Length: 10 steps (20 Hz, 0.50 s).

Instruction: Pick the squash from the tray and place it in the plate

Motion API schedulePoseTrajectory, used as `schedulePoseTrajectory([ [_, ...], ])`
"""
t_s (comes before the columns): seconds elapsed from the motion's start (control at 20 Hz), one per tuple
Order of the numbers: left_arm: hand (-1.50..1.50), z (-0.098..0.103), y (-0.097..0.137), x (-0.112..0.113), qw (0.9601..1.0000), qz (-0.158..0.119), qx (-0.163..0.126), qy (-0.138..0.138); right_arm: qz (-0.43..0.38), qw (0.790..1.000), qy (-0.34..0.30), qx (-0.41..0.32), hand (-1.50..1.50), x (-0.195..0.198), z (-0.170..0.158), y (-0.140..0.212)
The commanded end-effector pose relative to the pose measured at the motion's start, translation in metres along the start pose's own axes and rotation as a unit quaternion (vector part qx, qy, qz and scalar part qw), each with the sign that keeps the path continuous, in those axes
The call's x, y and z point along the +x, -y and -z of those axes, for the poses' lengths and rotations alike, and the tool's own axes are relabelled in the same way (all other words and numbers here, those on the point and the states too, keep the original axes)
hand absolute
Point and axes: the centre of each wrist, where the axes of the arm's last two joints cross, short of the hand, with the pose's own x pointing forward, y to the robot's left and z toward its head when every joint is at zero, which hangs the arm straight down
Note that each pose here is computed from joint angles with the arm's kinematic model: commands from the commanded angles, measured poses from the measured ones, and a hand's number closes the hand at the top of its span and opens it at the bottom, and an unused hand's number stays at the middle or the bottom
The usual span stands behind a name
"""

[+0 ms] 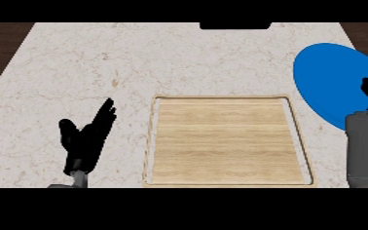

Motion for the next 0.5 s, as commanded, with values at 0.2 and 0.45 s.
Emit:
schedulePoseTrajectory([
  [0.2,0.0,-0.005,-0.006,-0.01,0.9996,-0.003,0.01,-0.028,0.085,0.994,-0.014,0.074,-1.5,-0.025,-0.058,0.057],
  [0.45,0.0,-0.003,-0.014,-0.014,0.9995,-0.006,0.008,-0.029,0.088,0.99,-0.008,0.111,-1.5,-0.036,-0.075,0.08],
])
